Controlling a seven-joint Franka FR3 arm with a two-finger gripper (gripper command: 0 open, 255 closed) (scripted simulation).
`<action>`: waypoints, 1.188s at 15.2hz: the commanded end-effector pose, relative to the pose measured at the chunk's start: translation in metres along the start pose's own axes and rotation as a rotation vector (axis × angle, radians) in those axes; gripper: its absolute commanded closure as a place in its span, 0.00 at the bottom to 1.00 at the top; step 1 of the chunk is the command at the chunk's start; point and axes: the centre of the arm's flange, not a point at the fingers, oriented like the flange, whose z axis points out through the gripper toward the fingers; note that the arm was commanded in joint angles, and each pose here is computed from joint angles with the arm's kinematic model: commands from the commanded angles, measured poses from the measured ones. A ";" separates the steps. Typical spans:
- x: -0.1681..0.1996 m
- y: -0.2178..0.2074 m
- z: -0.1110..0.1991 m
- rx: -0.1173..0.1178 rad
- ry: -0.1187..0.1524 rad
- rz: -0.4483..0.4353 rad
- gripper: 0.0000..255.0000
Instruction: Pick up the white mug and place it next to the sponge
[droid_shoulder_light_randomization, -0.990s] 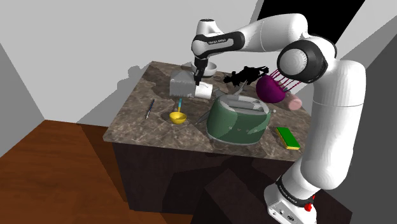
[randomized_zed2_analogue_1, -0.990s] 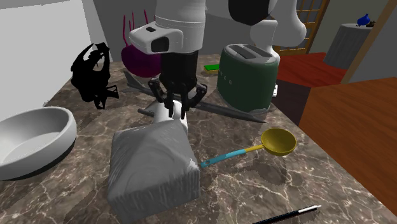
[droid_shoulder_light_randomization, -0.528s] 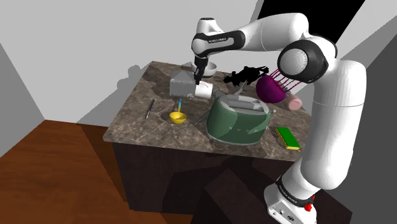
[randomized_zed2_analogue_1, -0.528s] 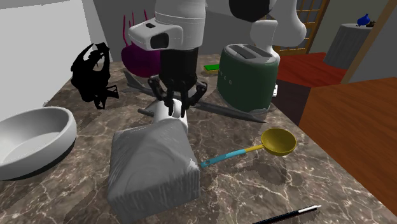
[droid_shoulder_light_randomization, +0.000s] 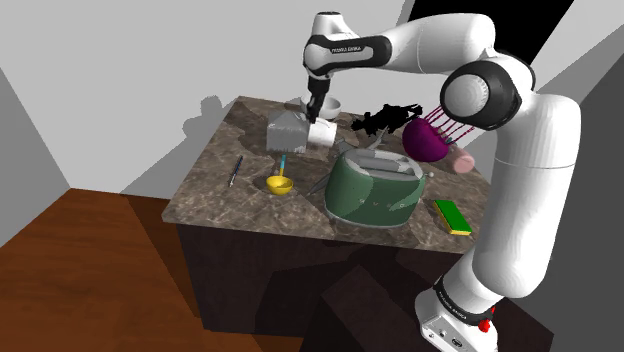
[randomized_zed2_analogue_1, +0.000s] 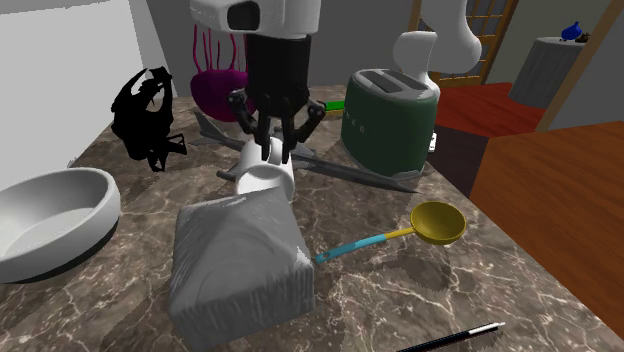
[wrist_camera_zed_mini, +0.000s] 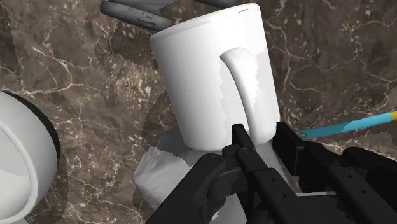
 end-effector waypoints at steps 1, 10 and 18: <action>0.001 0.001 -0.011 0.000 0.000 0.000 1.00; 0.001 0.007 -0.058 0.000 0.000 0.000 1.00; 0.000 0.011 -0.100 0.000 0.000 0.000 1.00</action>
